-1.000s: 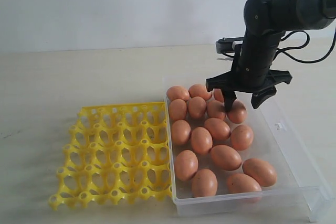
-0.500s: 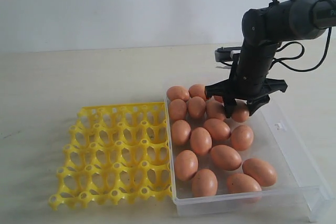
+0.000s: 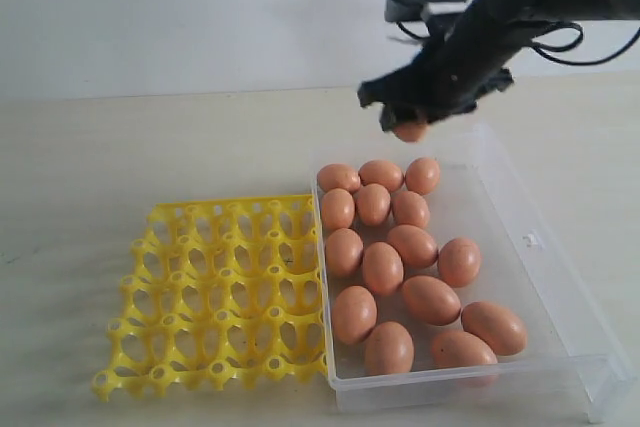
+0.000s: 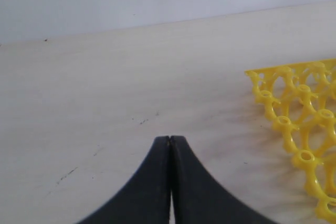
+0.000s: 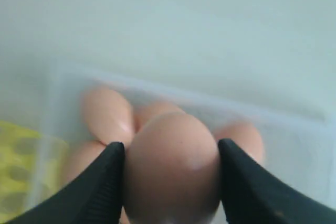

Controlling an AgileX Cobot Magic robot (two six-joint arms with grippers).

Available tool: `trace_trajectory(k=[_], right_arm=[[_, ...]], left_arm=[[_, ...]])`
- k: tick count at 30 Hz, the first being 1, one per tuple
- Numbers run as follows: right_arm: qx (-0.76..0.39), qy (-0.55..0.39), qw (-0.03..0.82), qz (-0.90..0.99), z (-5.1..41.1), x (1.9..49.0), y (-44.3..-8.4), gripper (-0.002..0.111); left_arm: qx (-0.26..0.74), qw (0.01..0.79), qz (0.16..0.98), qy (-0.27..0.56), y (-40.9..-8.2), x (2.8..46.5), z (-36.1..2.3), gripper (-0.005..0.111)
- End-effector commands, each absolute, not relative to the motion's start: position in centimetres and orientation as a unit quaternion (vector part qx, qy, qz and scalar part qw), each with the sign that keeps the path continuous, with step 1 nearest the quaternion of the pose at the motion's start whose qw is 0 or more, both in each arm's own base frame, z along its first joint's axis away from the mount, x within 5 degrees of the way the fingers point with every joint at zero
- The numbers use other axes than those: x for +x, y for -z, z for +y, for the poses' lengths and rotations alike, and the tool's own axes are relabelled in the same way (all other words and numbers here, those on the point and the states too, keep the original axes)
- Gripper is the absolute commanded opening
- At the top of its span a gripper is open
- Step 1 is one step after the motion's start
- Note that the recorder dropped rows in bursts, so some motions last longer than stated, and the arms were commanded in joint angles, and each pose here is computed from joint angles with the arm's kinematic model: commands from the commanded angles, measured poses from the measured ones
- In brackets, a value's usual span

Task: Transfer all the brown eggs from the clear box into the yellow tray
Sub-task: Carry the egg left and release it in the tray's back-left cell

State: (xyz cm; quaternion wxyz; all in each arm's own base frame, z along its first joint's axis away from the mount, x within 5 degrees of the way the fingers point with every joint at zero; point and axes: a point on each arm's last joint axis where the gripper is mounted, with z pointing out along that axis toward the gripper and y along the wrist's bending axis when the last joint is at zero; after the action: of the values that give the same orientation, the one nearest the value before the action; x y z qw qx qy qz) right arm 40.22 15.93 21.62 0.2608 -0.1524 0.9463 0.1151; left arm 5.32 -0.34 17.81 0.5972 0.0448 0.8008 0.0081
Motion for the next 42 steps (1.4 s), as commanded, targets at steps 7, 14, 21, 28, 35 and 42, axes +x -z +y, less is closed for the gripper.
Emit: trace_trajectory(k=[7,14,21,28,35,42], right_arm=[[-0.334,-0.162,0.440,0.818,27.4,37.0,-22.8,0.000],[-0.367,-0.159,0.440,0.804,31.9,35.0,-19.0,0.000],[-0.309,-0.205,0.467,0.803,34.2,34.0,-18.4,0.000],[-0.262,-0.280,0.467,0.797,35.1,33.9,-17.4,0.000],[-0.270,-0.312,0.445,0.795,35.6,32.8,-15.2,0.000],[-0.280,-0.334,0.422,0.795,35.6,32.1,-13.0,0.000]], left_arm=[[0.043,0.605,0.795,-0.006,-18.1,5.3,-0.4,0.000],[0.043,0.605,0.795,-0.006,-18.1,5.3,-0.4,0.000],[0.042,0.605,0.795,-0.005,-18.1,5.3,-0.4,0.000],[0.043,0.605,0.795,-0.006,-18.1,5.3,-0.4,0.000],[0.042,0.605,0.795,-0.005,-18.1,5.3,-0.4,0.000],[0.042,0.605,0.795,-0.005,-18.1,5.3,-0.4,0.000]])
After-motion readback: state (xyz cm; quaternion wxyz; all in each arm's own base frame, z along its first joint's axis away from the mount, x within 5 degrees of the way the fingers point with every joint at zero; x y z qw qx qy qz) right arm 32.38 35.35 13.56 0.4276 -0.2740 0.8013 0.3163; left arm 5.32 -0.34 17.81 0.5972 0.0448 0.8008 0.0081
